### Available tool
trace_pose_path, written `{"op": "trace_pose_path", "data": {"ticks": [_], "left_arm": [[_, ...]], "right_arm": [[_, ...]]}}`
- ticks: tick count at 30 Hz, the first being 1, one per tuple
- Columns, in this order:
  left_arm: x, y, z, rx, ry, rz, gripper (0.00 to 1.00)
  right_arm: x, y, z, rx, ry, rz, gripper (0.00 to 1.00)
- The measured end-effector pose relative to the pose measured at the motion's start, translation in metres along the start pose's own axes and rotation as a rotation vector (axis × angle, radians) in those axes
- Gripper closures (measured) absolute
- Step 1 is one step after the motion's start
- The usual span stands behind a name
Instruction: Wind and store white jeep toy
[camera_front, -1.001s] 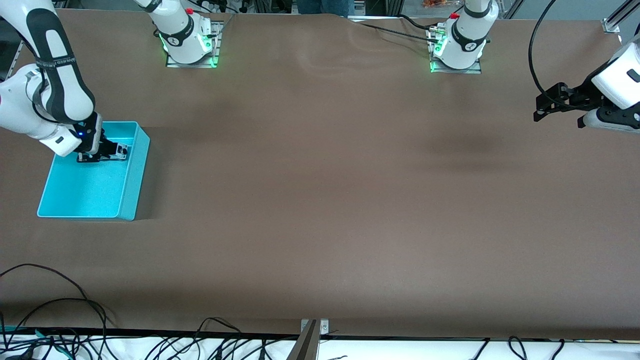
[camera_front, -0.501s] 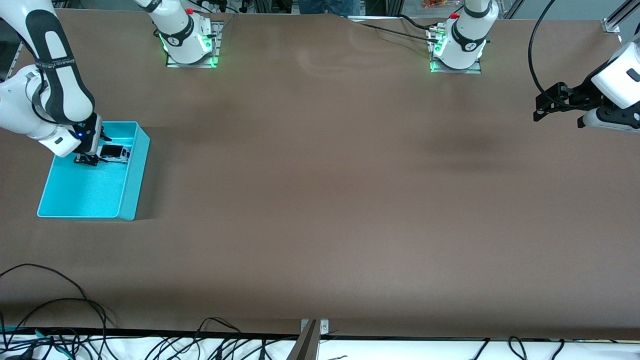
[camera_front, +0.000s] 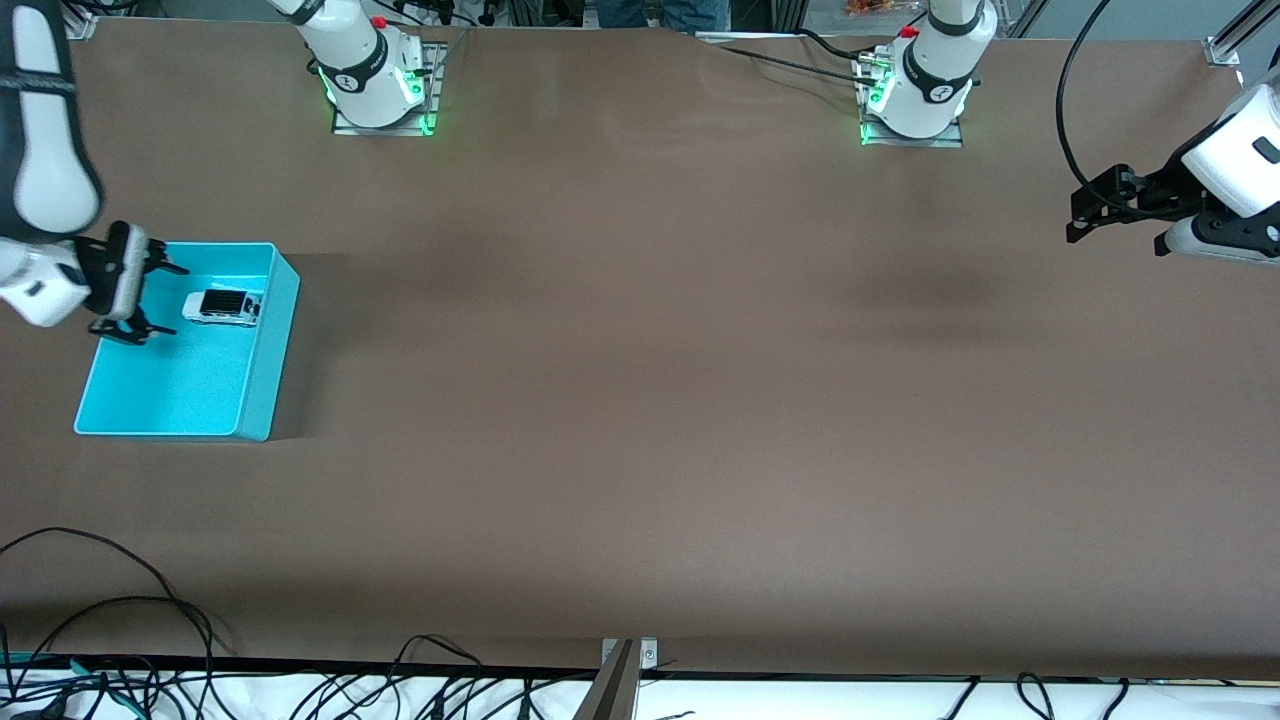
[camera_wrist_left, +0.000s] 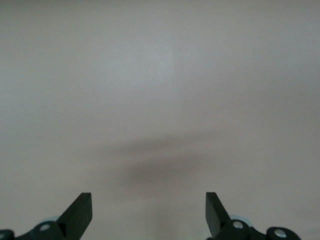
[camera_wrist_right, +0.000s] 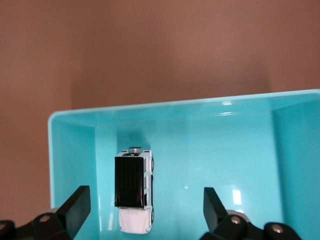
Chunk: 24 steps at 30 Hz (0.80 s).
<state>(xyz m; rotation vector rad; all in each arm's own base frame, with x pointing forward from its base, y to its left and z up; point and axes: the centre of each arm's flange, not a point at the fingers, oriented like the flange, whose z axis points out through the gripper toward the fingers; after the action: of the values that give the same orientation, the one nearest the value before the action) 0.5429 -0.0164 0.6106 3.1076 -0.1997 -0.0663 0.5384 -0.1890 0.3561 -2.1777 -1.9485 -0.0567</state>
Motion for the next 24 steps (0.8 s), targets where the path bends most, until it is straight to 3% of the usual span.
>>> {"op": "trace_pose_path", "data": {"ticks": [9,15,24], "left_arm": [[0.000,0.000,0.000,0.000,-0.001,0.000,0.00],[0.000,0.000,0.000,0.000,-0.002,0.000,0.00],[0.000,0.000,0.000,0.000,-0.002,0.000,0.00]], "right_arm": [[0.044,0.017,-0.079,0.019,-0.004,0.177,0.00],[0.083,0.020,-0.118,0.021,-0.071,0.325,0.00],[0.141,0.007,-0.161,0.026,-0.154,0.677,0.00]]}}
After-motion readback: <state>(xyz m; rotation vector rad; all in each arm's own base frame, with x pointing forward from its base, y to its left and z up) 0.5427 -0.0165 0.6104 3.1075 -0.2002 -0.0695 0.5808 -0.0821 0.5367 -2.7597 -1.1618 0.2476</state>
